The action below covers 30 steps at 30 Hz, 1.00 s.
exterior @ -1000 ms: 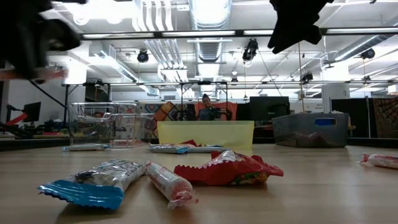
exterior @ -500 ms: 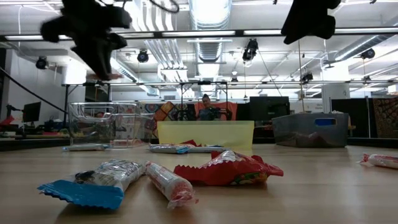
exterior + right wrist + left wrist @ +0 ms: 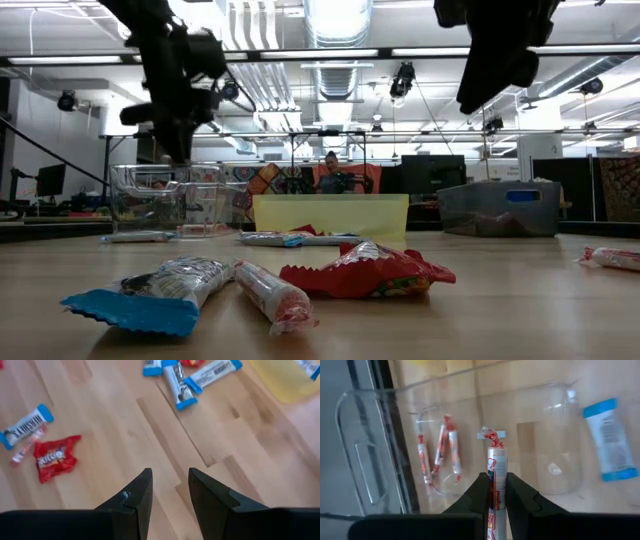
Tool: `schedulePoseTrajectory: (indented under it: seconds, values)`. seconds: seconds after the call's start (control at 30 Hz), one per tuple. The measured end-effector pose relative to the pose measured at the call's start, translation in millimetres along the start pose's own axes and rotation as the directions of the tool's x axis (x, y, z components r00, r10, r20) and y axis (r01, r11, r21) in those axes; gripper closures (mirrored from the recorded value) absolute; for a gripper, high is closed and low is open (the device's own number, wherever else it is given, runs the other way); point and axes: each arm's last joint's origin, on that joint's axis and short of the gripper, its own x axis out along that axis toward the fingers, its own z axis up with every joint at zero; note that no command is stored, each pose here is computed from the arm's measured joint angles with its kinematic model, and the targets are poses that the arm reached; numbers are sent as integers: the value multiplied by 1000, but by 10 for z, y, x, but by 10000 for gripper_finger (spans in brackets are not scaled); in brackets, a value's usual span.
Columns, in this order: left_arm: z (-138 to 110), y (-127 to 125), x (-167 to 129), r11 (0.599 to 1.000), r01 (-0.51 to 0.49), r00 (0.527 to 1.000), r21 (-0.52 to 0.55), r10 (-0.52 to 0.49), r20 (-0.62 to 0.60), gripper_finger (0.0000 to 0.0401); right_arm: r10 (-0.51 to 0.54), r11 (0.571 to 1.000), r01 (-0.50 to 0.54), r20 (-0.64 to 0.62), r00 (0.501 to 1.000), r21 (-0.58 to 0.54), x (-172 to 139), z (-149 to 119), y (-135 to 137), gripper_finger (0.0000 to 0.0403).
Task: Sort candy
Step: Put the orange candy into the transparent bin
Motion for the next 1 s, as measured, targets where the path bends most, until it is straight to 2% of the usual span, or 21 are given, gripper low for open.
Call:
schedulePoseTrajectory:
  seconds: [0.2,0.6,0.83,1.0]
  values:
    - [-37,261,315,1000,-9,1000,-16,9,-7,381,15,1000,-15,-55,998,-7,87,-23,32,284]
    - [39,330,807,994,105,988,-17,-106,-109,381,18,1000,-18,-54,998,-2,77,-22,30,284]
    - [70,405,978,995,87,990,-48,-92,-111,380,20,1000,-20,-51,999,-1,77,-19,32,284]
    - [67,423,1051,993,85,989,-77,-94,-113,363,20,1000,-20,-47,999,0,77,-16,34,284]
